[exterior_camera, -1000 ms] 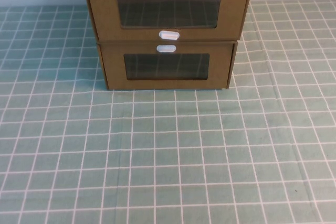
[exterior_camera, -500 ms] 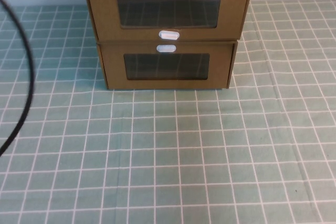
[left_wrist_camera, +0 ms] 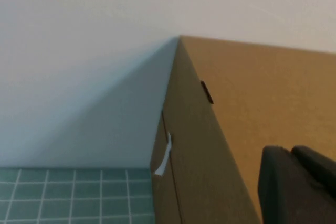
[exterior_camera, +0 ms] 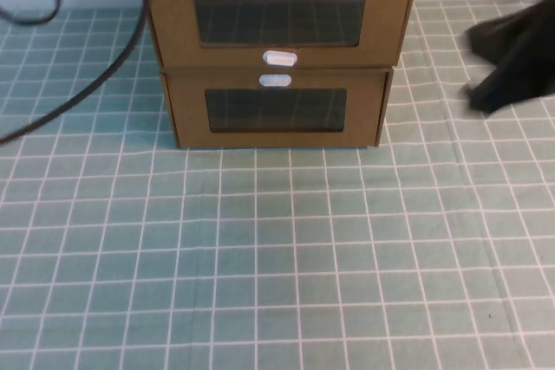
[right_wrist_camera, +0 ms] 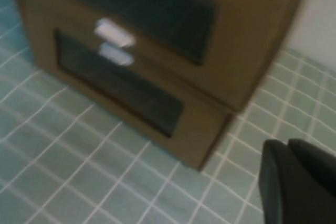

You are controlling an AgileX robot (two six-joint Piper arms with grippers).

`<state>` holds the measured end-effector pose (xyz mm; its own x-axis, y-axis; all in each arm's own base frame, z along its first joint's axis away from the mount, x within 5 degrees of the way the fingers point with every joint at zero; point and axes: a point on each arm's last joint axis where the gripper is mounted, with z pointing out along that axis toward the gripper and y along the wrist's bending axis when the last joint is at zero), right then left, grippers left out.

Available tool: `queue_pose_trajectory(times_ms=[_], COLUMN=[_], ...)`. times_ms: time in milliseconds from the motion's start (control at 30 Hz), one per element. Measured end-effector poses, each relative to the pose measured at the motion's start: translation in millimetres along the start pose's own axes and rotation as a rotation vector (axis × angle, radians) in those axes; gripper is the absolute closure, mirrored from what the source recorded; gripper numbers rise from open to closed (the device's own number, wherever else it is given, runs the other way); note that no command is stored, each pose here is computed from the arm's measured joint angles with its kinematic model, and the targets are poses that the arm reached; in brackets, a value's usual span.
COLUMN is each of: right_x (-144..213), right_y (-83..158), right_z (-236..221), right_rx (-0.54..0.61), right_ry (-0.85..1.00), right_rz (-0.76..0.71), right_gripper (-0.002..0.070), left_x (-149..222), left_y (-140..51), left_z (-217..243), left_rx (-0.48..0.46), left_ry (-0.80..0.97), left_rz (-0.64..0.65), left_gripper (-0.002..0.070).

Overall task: Open the shoe box
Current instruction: 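Pull the top drawer of the cardboard box fully open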

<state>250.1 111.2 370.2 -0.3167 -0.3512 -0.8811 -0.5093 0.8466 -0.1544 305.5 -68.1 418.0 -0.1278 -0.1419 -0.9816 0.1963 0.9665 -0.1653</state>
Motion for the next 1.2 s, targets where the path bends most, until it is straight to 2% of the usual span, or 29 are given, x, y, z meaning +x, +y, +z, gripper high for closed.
queue_pose_trajectory(times_ms=[167, 233, 300, 400, 500, 667, 733, 833, 967, 1200], right_x=[10.0, 16.2, 22.1, 28.1, 32.7, 40.4, 37.4, 24.4, 1.3, -11.2], right_y=[58.2, 73.9, 85.9, 94.4, 96.0, 94.4, 91.9, 86.8, 83.9, 113.1], right_z=[37.7, 49.5, 60.0, 69.4, 74.3, 82.5, 83.4, 80.8, 75.5, 93.8], right_rx=[-0.199, -0.251, -0.288, -0.316, -0.329, -0.317, -0.282, -0.157, 0.096, 0.308], right_ry=[0.065, 0.087, 0.103, 0.122, 0.148, 0.198, 0.225, 0.275, 0.300, 0.127], right_rz=[-0.348, -0.435, -0.502, -0.525, -0.529, -0.618, -0.646, -0.674, -0.791, -0.899], right_gripper=[0.0689, 0.0689, 0.0689, 0.0689, 0.0689, 0.0689, 0.0689, 0.0689, 0.0689, 0.0689], left_x=[-12.2, -12.3, -11.2, -11.4, -9.8, 10.8, 26.6, 40.9, 41.8, 43.3], left_y=[-27.8, -36.9, -47.3, -62.6, -74.3, -84.3, -84.3, -84.6, -85.3, -86.8], left_z=[34.3, 44.1, 53.8, 67.6, 85.5, 118.7, 132.1, 143.7, 145.3, 146.9], left_rx=[0.053, 0.113, 0.220, 0.389, 0.514, 0.636, 0.654, 0.667, 0.667, 0.680], left_ry=[0.190, 0.264, 0.323, 0.335, 0.330, 0.385, 0.430, 0.468, 0.479, 0.484], left_rz=[0.090, 0.141, 0.176, 0.196, 0.195, 0.119, 0.107, 0.060, 0.022, -0.023], left_gripper=[0.0680, 0.0680, 0.0680, 0.0680, 0.0680, 0.0680, 0.0680, 0.0680, 0.0680, 0.0680])
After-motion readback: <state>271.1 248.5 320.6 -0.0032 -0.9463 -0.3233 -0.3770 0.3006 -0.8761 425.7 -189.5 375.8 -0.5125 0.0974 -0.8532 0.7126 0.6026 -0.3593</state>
